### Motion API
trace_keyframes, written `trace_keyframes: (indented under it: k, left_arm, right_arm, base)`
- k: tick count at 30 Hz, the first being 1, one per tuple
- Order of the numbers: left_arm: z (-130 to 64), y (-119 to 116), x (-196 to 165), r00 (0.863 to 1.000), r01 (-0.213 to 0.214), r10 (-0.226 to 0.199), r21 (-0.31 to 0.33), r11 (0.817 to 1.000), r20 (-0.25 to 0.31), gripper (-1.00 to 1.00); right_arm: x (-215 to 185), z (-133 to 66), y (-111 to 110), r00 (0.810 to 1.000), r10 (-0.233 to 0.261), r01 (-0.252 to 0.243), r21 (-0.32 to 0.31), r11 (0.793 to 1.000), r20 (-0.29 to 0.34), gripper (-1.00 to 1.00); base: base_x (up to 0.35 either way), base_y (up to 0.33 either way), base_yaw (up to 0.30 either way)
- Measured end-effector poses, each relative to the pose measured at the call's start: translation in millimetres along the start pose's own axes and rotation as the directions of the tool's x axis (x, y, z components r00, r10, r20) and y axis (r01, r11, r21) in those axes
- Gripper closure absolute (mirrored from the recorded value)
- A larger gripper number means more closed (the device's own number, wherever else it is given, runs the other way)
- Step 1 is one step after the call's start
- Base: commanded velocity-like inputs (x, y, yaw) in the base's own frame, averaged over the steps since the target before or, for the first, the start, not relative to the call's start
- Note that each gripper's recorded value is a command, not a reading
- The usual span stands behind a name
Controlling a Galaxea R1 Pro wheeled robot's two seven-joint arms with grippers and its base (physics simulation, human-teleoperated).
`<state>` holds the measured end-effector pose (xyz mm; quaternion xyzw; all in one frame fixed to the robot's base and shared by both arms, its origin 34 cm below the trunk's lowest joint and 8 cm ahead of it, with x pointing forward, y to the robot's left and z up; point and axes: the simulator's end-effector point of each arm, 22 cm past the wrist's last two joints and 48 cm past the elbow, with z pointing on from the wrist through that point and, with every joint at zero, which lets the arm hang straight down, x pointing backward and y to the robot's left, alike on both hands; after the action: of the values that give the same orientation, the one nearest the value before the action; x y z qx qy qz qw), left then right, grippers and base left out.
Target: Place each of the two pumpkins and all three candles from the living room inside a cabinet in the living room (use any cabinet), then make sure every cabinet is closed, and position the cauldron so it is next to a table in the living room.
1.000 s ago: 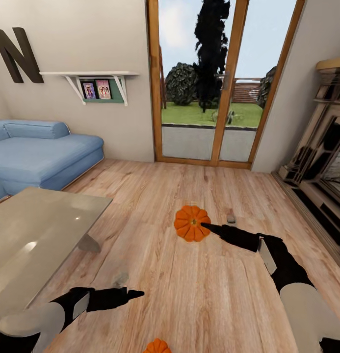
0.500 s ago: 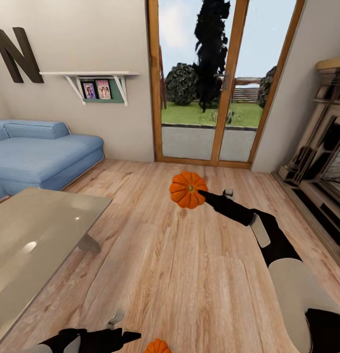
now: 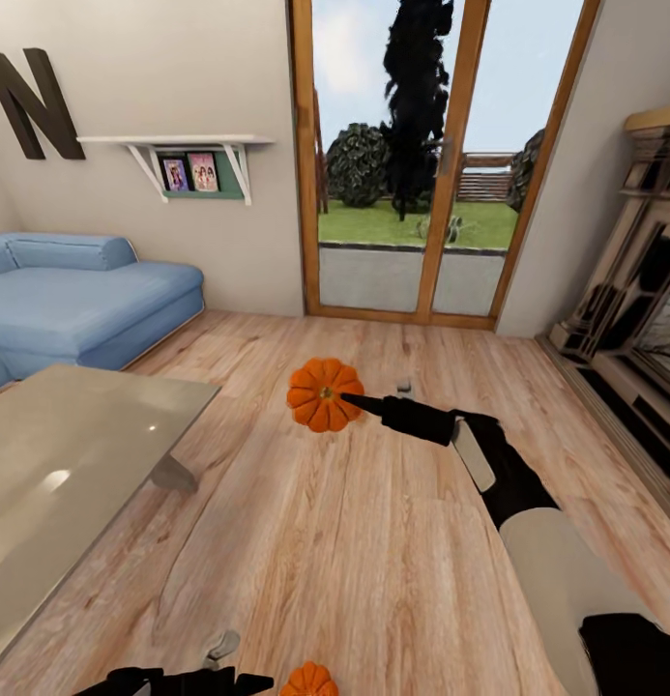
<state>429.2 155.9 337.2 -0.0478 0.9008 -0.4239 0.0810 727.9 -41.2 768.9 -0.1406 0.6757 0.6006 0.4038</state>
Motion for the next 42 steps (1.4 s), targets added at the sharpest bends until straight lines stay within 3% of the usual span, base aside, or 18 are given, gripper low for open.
trace_keyframes:
  k: [4, 30, 31, 36, 37, 42]
  left_arm:
    - [4.5, 7, 3, 1.0, -0.001, 0.001, 0.001, 1.0, 0.0, -1.0]
    - [28.0, 60, 19, 1.0, -0.011, 0.011, -0.008, 1.0, 0.009, -1.0]
    - [27.8, 55, 18, 1.0, -0.014, 0.013, 0.024, 1.0, 0.011, -1.0]
    - [11.0, 74, 12, 0.999, -0.016, 0.015, 0.037, 0.999, 0.031, -1.0]
    - [6.3, 68, 4, 0.999, -0.025, 0.022, 0.075, 0.997, 0.043, -1.0]
    - [-1.6, 47, -47, 0.991, -0.098, 0.084, 0.145, 0.984, 0.101, -1.0]
  right_arm:
    - [2, 1.2, 4, 1.0, -0.024, 0.024, -0.017, 1.0, 0.008, 1.0]
    - [52, -6.6, -19, 0.999, -0.038, 0.038, -0.034, 0.999, 0.014, 1.0]
    - [54, -6.9, -20, 0.999, -0.037, 0.038, -0.035, 0.999, 0.013, 1.0]
    - [64, -8.4, -25, 0.999, -0.038, 0.038, -0.035, 0.999, 0.012, 1.0]
    - [66, -8.4, -26, 0.999, -0.037, 0.038, -0.036, 0.999, 0.012, 1.0]
    - [78, -1.3, -26, 0.999, -0.028, 0.029, -0.054, 0.998, 0.015, 1.0]
  base:
    - [0.0, 0.0, 0.0]
    - [0.0, 0.0, 0.0]
    - [0.0, 0.0, 0.0]
    - [0.0, 0.0, 0.0]
    - [0.0, 0.0, 0.0]
    - [0.0, 0.0, 0.0]
